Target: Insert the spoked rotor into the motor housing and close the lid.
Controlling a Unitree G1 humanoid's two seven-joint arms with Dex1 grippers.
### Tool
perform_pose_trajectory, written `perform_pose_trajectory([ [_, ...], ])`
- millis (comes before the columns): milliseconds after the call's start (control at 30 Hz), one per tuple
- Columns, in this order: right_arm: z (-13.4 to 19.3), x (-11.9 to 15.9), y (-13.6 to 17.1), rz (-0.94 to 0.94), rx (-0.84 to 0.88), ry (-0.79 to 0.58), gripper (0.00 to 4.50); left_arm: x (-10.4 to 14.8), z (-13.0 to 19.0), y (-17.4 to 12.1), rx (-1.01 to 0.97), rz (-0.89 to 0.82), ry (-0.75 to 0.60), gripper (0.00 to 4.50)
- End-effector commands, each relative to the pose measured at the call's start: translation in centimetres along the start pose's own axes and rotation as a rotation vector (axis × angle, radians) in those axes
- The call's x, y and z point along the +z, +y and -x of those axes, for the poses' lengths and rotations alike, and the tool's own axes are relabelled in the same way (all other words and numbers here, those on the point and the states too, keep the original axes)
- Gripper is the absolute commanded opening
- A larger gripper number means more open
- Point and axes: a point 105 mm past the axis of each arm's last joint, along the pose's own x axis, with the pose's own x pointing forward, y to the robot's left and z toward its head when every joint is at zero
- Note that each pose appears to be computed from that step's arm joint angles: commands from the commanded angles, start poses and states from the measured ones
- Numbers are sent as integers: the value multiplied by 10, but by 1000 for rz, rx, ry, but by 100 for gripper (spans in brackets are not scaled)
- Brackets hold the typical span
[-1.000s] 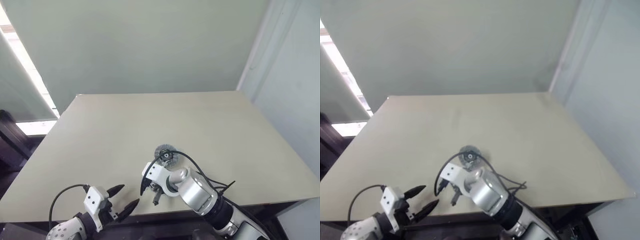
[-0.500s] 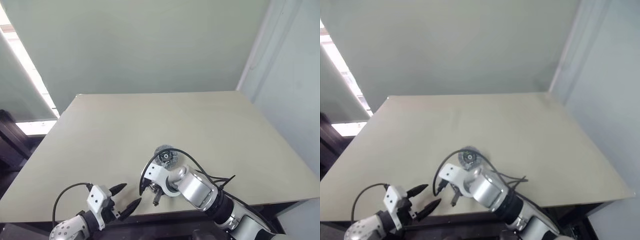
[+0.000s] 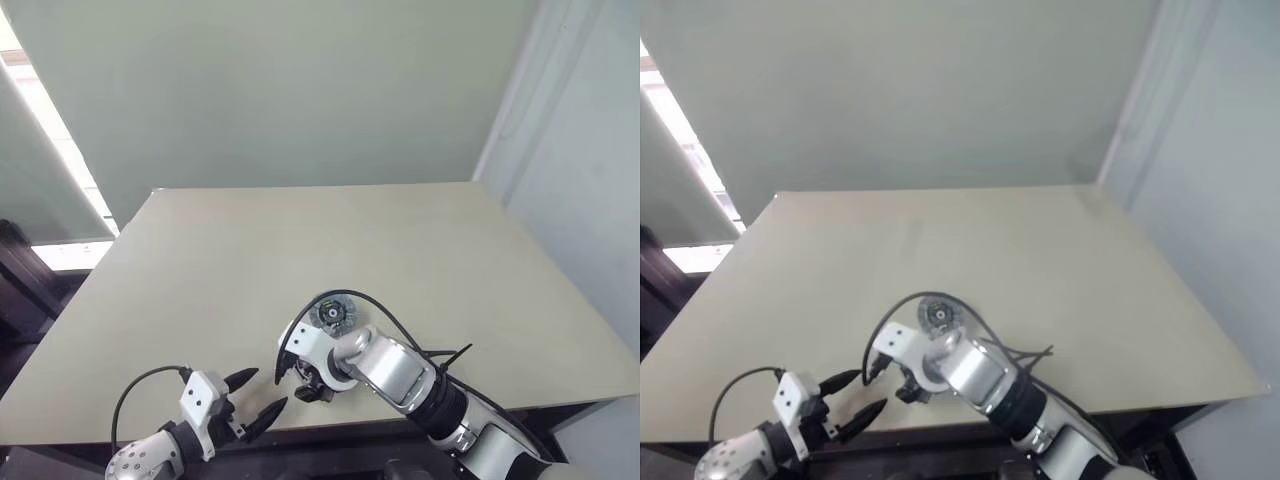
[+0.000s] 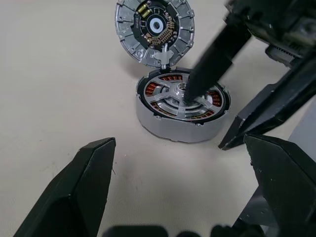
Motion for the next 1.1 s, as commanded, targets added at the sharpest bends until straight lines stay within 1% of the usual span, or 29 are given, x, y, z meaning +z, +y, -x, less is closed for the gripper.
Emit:
perform_pose_trajectory([
  [33,8,15,-5,36,-22,-67,446,10,-1,1,-5,-40,-27,450],
  [100,13,21,-8,76,-34,-97,446,10,-1,1,-6,-39,-26,450],
  [167,20,29,-11,164,-50,-147,446,11,0,1,-4,-39,-23,450],
  [200,26,33,-13,261,-59,-186,446,10,1,1,-4,-38,-21,450],
  [267,34,34,-18,433,-86,-222,446,10,1,1,-4,-38,-18,450],
  [333,43,27,-26,588,-110,-211,446,11,1,1,-6,-38,-19,450],
  [433,50,18,-30,693,-83,-202,446,11,0,0,-9,-39,-18,450],
  [500,53,13,-25,774,-26,-221,446,11,0,0,-11,-40,-17,450],
  [633,51,-10,-19,894,82,-200,446,12,0,0,-14,-41,-14,450],
  [733,48,-24,-19,926,116,-168,446,12,0,0,-15,-43,-14,450],
  [767,47,-27,-20,911,119,-163,446,12,1,0,-15,-43,-13,450],
  [1100,34,-38,-30,928,84,-149,446,10,2,0,-24,-43,-2,450],
])
